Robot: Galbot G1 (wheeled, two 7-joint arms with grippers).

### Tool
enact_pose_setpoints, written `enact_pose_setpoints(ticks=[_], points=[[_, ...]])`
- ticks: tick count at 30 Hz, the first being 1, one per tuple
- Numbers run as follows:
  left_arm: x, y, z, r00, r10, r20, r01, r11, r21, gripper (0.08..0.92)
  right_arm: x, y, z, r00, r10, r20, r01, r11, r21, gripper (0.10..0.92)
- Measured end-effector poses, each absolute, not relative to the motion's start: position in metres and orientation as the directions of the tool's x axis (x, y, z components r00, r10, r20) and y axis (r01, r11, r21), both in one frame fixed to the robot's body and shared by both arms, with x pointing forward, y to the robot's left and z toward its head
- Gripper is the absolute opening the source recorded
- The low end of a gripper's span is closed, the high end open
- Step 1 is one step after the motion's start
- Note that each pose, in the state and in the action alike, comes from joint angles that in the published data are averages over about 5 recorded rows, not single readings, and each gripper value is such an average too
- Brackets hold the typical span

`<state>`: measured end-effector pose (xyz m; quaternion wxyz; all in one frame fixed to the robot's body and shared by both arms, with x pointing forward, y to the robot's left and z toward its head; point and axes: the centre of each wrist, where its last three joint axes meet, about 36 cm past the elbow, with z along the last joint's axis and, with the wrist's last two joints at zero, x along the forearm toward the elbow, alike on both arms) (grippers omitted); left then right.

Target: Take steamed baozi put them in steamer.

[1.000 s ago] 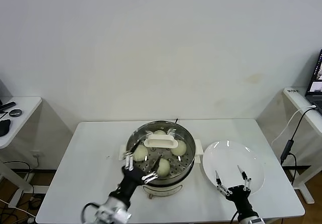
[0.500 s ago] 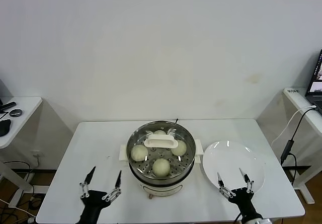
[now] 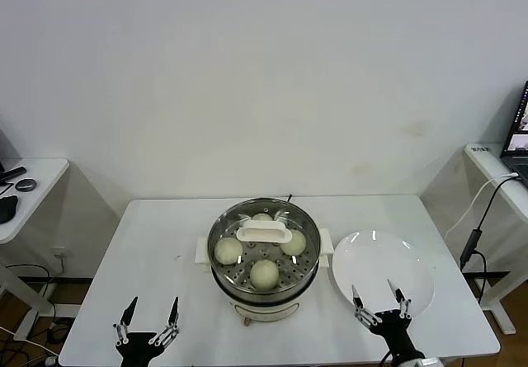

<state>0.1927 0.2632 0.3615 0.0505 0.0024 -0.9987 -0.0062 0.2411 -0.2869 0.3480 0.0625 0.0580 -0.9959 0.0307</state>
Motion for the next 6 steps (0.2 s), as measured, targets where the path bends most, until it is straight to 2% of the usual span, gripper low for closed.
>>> enact_pose_setpoints(ticks=[6], points=[[0.1928,0.2674,0.3511,-0.993,-0.012,0.122,-0.011,1.0,0.007,0.823,0.241,-0.2881,0.3494,-0.987,-0.095,0.129,-0.105,0.992,-0.075,0.823]])
